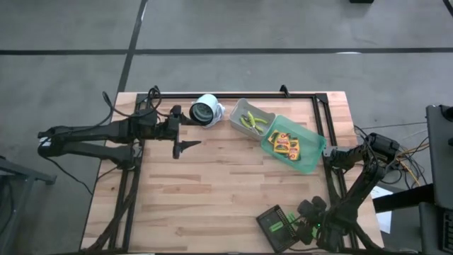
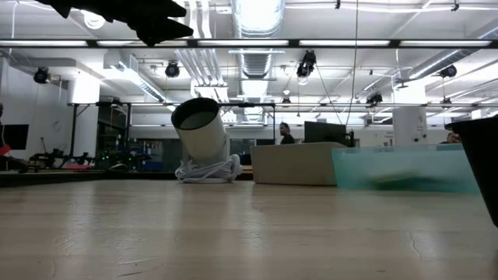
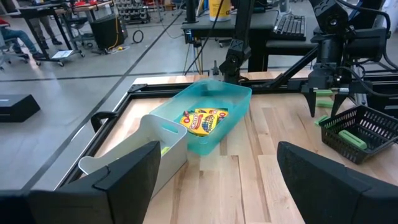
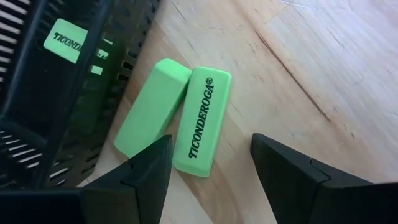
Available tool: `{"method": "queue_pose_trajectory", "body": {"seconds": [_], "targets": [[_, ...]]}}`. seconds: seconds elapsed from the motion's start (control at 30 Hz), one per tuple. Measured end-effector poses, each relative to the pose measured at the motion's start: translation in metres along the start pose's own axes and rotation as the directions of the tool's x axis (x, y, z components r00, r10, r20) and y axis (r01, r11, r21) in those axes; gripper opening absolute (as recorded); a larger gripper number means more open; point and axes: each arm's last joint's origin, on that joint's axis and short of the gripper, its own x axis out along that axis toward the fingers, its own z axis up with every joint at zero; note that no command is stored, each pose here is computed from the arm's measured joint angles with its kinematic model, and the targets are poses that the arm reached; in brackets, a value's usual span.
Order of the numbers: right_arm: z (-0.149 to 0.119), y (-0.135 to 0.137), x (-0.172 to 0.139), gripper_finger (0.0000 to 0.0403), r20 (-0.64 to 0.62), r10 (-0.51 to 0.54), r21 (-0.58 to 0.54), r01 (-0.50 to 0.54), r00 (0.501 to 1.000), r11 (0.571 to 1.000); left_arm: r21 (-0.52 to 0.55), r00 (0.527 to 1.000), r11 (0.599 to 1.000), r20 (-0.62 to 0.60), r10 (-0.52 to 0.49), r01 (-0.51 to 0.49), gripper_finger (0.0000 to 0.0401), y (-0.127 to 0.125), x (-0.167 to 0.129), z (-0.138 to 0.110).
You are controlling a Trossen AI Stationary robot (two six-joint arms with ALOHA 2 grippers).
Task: Pick & Place School Supplies
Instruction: Put the green eraser into the black bin
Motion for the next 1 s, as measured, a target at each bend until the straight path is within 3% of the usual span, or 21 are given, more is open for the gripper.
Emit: {"method": "queue_pose_trajectory", "body": {"seconds": [0.37, 1.0], "targets": [[0.0045, -0.0064, -0.0046, 0.0211, -0.040, -0.063, -0.011, 0.063, 0.997, 0.998, 0.000, 1.000, 1.000, 0.000, 0.000, 0.000, 0.0328, 0.0000, 0.0000, 0.0000], [0.0059, -0.0065, -0.0064, 0.0127, -0.067, -0.091, -0.062, 0.086, 0.994, 0.994, 0.000, 1.000, 1.000, 0.000, 0.000, 0.000, 0.0328, 0.0000, 0.0000, 0.0000]]}}
